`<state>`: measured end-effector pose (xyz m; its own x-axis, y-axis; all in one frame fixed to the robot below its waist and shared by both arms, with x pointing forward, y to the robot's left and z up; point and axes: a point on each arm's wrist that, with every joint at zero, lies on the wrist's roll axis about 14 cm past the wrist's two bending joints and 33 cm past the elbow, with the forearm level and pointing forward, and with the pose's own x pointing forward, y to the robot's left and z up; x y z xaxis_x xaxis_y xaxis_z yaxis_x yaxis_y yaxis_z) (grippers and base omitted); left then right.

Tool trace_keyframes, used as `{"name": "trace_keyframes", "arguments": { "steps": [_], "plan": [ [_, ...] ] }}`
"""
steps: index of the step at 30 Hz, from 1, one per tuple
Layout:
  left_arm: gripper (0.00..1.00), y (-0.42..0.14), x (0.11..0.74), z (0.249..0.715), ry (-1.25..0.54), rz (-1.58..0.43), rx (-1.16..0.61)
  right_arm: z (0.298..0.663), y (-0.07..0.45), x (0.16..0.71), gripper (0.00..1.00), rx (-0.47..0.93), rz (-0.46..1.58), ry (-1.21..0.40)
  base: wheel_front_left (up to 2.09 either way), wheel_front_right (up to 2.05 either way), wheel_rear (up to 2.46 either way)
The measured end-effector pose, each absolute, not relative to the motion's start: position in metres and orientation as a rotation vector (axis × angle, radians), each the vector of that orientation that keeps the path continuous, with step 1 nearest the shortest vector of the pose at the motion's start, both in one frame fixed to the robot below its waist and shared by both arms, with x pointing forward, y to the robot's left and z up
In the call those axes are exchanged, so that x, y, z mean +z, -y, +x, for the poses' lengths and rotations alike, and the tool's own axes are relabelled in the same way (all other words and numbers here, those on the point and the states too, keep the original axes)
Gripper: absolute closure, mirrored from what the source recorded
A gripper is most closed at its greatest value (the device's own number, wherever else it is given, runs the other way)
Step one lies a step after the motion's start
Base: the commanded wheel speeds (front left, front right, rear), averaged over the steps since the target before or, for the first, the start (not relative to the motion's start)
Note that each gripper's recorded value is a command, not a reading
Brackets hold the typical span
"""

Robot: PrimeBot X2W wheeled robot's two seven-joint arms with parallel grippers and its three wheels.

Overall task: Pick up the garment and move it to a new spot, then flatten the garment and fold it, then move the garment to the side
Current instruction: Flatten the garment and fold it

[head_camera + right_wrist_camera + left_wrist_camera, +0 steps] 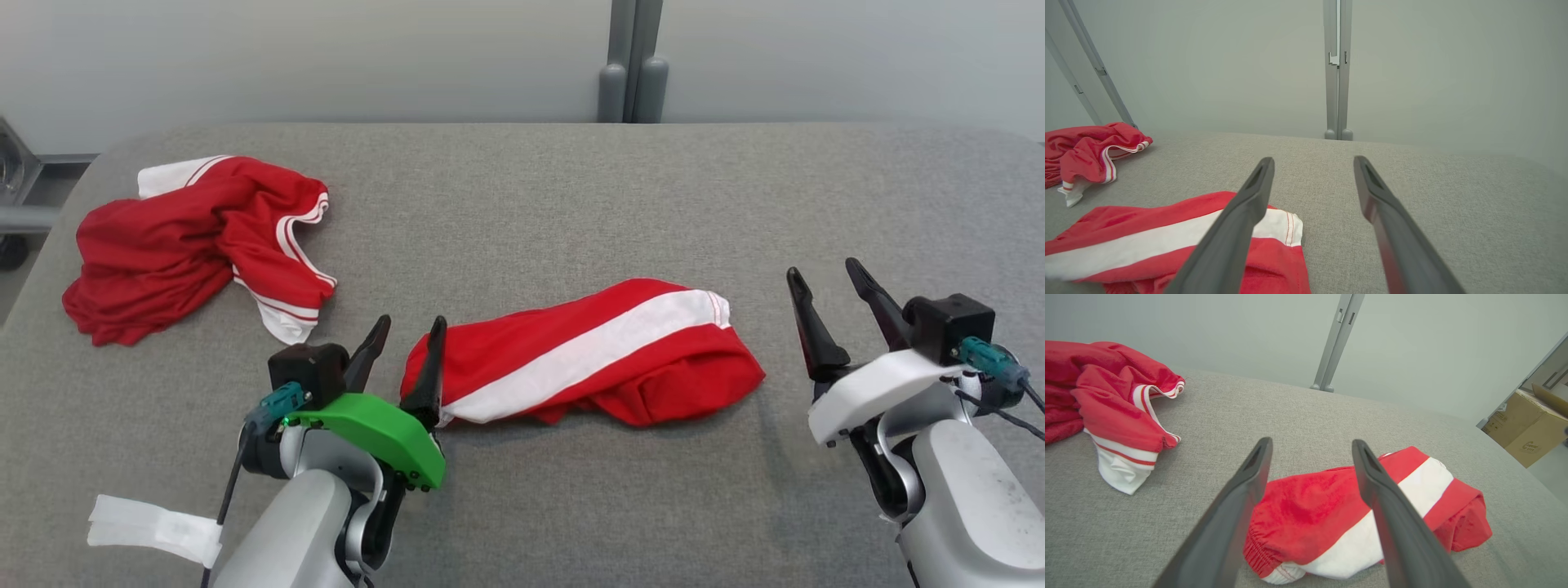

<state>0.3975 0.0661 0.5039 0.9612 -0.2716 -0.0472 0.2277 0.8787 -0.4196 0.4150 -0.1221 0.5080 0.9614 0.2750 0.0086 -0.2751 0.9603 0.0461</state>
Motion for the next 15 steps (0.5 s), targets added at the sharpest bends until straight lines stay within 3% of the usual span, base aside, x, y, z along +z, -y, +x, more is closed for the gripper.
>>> {"name": "trace_keyframes", "arguments": {
  "steps": [15],
  "plan": [
    [0.00, -0.097, 0.483, 0.398, -0.123, -0.418, -0.149, 0.459, 0.119, 0.446, 0.00, 0.317, 0.020, -0.252, 0.00, 0.00, 0.00]
  ]
}}
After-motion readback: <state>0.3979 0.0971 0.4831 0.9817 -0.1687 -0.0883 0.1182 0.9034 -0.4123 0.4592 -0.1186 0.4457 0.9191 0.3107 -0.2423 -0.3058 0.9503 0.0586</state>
